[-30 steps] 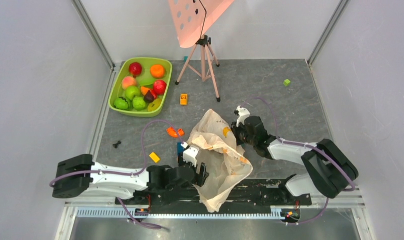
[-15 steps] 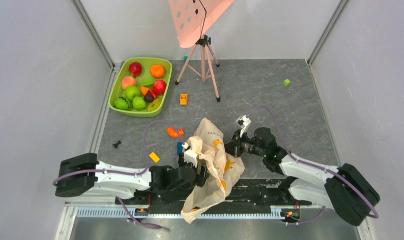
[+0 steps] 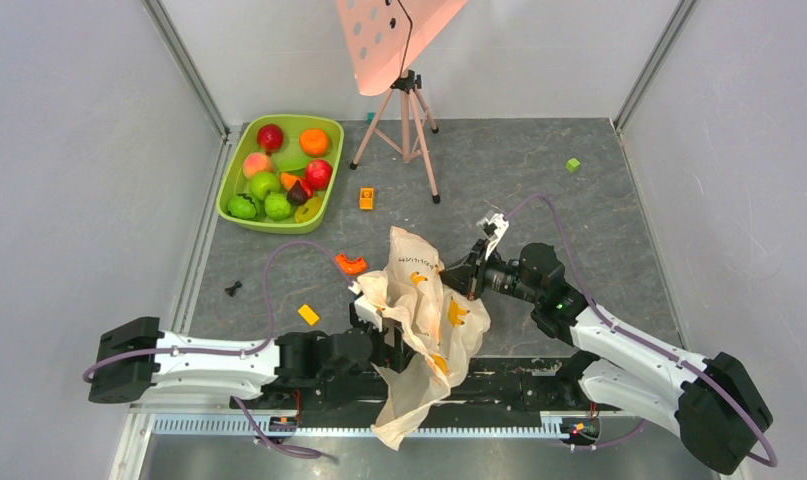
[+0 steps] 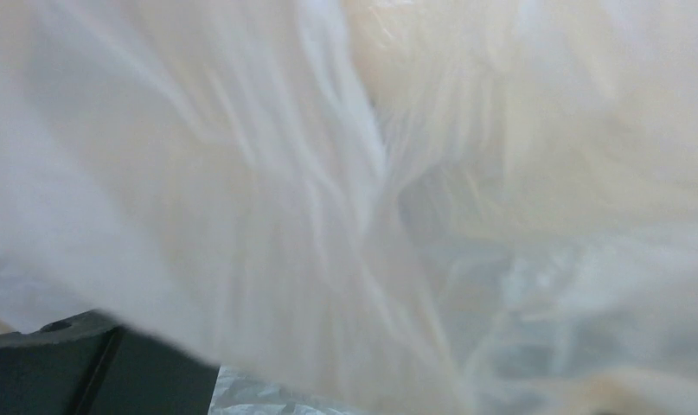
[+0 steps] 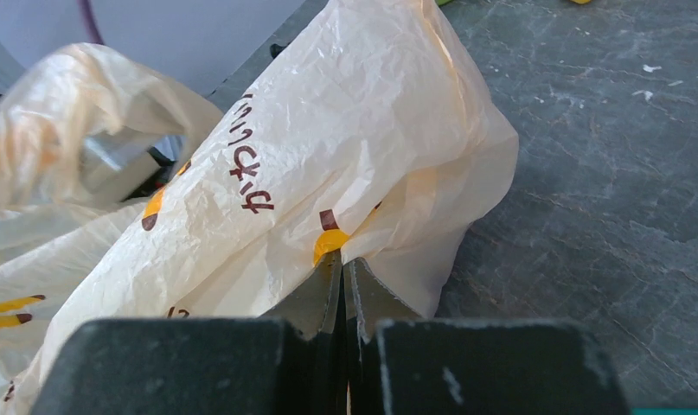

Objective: Take the fake fruits out of the plastic bag
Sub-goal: Adjust the plastic bag at the center of the board.

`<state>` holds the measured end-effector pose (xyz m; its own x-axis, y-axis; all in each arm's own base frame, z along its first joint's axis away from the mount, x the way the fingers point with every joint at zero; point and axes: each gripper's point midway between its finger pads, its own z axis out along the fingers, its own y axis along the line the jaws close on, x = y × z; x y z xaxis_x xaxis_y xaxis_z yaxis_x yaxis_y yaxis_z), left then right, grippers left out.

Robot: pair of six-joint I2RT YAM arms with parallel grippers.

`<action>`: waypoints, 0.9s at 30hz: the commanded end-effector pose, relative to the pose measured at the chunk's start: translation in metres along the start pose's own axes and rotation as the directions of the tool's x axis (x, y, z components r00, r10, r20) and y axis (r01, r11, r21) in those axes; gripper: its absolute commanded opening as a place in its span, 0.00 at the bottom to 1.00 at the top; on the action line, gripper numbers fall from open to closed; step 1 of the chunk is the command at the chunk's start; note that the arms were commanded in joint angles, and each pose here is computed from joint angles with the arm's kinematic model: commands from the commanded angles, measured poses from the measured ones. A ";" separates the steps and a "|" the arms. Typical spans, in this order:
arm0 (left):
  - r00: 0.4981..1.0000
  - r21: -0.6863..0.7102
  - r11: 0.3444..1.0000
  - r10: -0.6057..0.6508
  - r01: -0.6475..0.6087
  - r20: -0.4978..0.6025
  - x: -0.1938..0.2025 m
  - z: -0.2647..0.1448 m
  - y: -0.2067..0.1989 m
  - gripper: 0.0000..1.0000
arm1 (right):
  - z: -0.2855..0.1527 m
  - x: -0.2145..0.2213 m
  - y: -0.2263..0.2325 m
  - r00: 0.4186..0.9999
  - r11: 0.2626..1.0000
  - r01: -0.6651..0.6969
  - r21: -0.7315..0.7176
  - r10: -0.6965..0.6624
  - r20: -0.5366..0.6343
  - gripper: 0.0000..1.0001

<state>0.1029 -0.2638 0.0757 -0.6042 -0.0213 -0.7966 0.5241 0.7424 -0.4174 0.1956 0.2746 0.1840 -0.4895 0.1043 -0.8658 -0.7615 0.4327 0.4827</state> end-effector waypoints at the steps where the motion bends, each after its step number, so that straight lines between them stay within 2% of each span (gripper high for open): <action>1: 0.998 0.010 0.999 -0.051 0.050 0.039 -0.011 -0.008 -0.001 1.00 | -0.003 -0.003 -0.013 0.999 0.996 0.045 0.078 -0.046 0.012 0.00; 7: 0.999 -0.062 0.998 -0.027 0.029 0.034 -0.017 -0.013 0.008 1.00 | -0.015 0.029 -0.052 0.996 0.966 0.070 0.247 -0.055 -0.065 0.00; 12: 0.997 -0.098 0.994 -0.044 0.049 0.057 -0.026 -0.014 0.010 1.00 | -0.020 0.042 -0.061 0.995 0.958 0.073 0.278 -0.051 -0.088 0.02; 13: 0.997 -0.098 0.994 -0.047 0.053 0.064 -0.029 -0.014 0.009 1.00 | -0.022 0.044 -0.063 0.994 0.955 0.074 0.288 -0.048 -0.094 0.09; 14: 0.997 -0.098 0.994 -0.047 0.054 0.069 -0.030 -0.014 0.008 1.00 | -0.023 0.043 -0.065 0.994 0.949 0.077 0.305 -0.050 -0.094 0.22; 16: 0.997 -0.105 0.994 -0.034 0.042 0.071 -0.032 -0.013 0.008 0.99 | -0.028 0.037 -0.072 0.994 0.930 0.089 0.356 -0.060 -0.092 0.41; 18: 0.997 -0.109 0.994 -0.024 0.031 0.068 -0.033 -0.012 0.007 0.98 | -0.035 0.022 -0.077 0.993 0.903 0.112 0.415 -0.088 -0.077 0.52; 20: 0.998 -0.106 0.994 -0.019 0.025 0.061 -0.032 -0.010 0.006 0.97 | -0.045 0.000 -0.080 0.991 0.866 0.133 0.483 -0.120 -0.057 0.57; 24: 0.999 -0.103 0.995 -0.009 0.014 0.051 -0.027 -0.008 0.006 0.91 | -0.067 -0.056 -0.068 0.983 0.813 0.140 0.565 -0.183 0.019 0.58; 27: 0.999 -0.104 0.994 -0.009 0.014 0.049 -0.025 -0.007 0.007 0.87 | -0.066 -0.092 -0.023 0.972 0.888 0.163 0.430 -0.219 0.085 0.44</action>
<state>0.1130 -0.2442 0.0799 -0.5898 0.0120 -0.8075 0.4707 0.8176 -0.3317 0.2359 0.1946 0.1884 -0.3866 0.0286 -0.9218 -0.5123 0.8245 0.2404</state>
